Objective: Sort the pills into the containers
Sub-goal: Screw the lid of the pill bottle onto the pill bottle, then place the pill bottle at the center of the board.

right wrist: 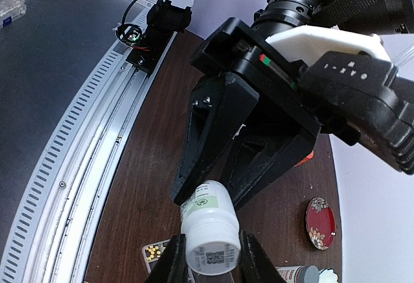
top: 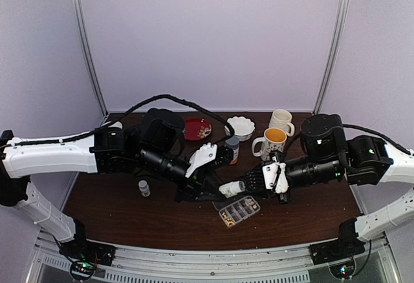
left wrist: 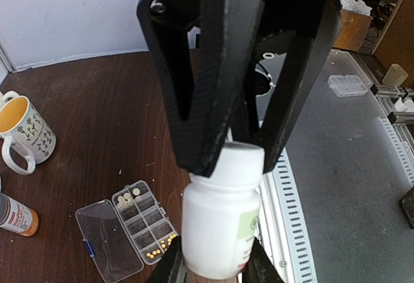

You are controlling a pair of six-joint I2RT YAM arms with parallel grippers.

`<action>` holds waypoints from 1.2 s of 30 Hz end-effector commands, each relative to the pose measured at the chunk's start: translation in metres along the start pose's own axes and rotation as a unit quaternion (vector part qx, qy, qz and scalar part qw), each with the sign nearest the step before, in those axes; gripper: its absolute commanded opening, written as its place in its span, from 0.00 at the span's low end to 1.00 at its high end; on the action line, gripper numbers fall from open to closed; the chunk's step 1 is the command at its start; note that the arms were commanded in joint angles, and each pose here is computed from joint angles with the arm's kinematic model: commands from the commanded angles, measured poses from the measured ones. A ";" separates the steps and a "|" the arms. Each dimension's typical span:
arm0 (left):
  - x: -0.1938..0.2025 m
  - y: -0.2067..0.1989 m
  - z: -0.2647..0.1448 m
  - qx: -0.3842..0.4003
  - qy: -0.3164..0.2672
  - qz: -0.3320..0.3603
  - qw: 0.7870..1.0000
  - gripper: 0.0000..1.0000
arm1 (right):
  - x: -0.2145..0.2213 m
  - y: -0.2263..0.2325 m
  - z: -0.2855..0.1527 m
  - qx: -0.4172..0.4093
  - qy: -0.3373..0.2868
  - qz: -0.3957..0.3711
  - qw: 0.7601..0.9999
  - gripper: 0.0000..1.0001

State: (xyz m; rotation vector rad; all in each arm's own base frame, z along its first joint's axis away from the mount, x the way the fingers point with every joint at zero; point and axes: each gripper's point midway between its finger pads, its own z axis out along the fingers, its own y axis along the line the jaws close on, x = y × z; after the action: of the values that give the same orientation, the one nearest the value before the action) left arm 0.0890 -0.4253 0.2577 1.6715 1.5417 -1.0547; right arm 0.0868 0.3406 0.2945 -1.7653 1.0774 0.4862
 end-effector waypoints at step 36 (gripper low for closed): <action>-0.002 0.070 -0.063 -0.272 -0.016 0.048 0.961 0.76 | 0.102 -0.053 -0.047 0.199 0.152 0.456 0.854 0.00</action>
State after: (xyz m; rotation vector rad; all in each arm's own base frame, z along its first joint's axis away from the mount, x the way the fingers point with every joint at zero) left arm 0.1534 -0.3947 0.2748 1.4490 1.5131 -0.5797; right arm 0.1580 0.3045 0.3003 -0.9701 1.9179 0.6567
